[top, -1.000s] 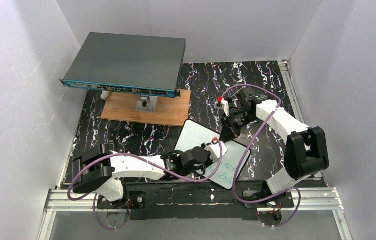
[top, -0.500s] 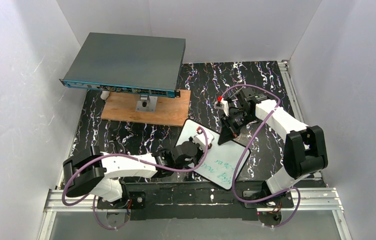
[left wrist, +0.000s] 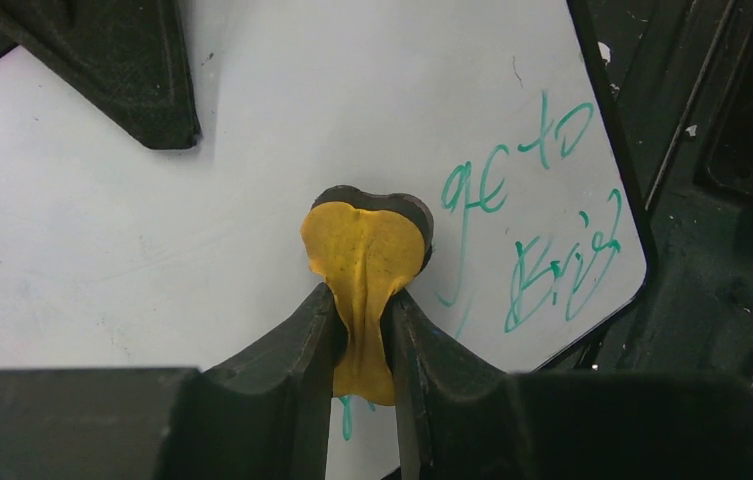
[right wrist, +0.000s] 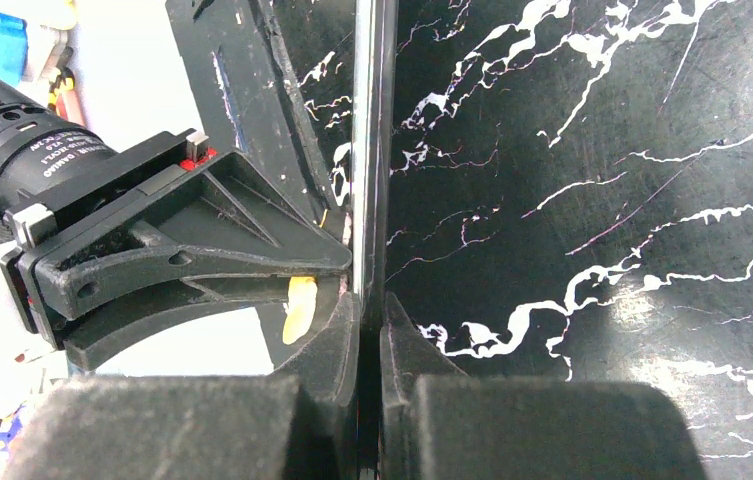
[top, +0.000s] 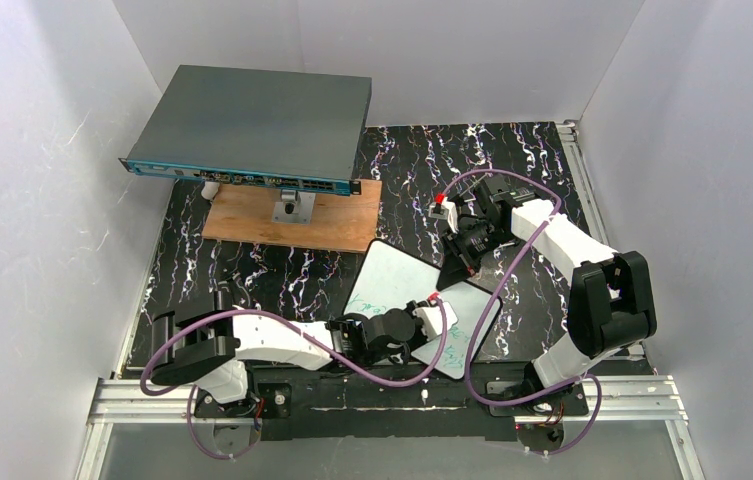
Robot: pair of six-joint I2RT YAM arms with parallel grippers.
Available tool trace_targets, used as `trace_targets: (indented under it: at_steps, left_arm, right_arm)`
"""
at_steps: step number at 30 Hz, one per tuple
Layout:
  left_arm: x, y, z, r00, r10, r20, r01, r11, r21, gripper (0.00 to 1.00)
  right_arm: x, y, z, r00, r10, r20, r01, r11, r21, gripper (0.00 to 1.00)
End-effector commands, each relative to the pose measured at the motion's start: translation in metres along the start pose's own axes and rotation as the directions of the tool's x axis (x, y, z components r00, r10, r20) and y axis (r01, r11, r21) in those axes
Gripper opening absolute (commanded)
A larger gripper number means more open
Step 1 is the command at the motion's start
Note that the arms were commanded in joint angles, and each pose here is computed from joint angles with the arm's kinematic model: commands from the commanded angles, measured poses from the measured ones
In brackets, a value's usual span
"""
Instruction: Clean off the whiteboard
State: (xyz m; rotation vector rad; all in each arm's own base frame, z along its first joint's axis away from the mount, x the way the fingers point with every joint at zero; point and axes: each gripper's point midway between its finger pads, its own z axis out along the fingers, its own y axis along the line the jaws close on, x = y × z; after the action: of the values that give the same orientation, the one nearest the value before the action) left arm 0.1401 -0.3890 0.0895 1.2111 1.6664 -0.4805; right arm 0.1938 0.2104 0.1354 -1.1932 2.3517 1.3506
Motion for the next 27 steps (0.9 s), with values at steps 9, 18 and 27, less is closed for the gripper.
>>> trace_targets:
  at_steps: [9, 18, 27]
  left_arm:
    - [0.018, 0.071, -0.013, 0.932, -0.364, 0.006, 0.348, 0.887, -0.304, 0.0]
    - [0.019, 0.066, -0.01, 0.949, -0.313, -0.042, 0.291, 0.92, -0.263, 0.0]
    - [0.003, 0.003, 0.008, 0.995, 0.076, -0.071, -0.08, 0.995, -0.058, 0.0]
  right_arm:
    - [-0.015, 0.002, 0.001, 0.986, -0.164, 0.037, 0.164, 0.986, -0.002, 0.01]
    - [-0.014, 0.002, 0.001, 0.986, -0.165, 0.036, 0.165, 0.986, 0.0, 0.01]
    - [-0.014, 0.002, 0.002, 0.986, -0.162, 0.036, 0.162, 0.987, -0.006, 0.01]
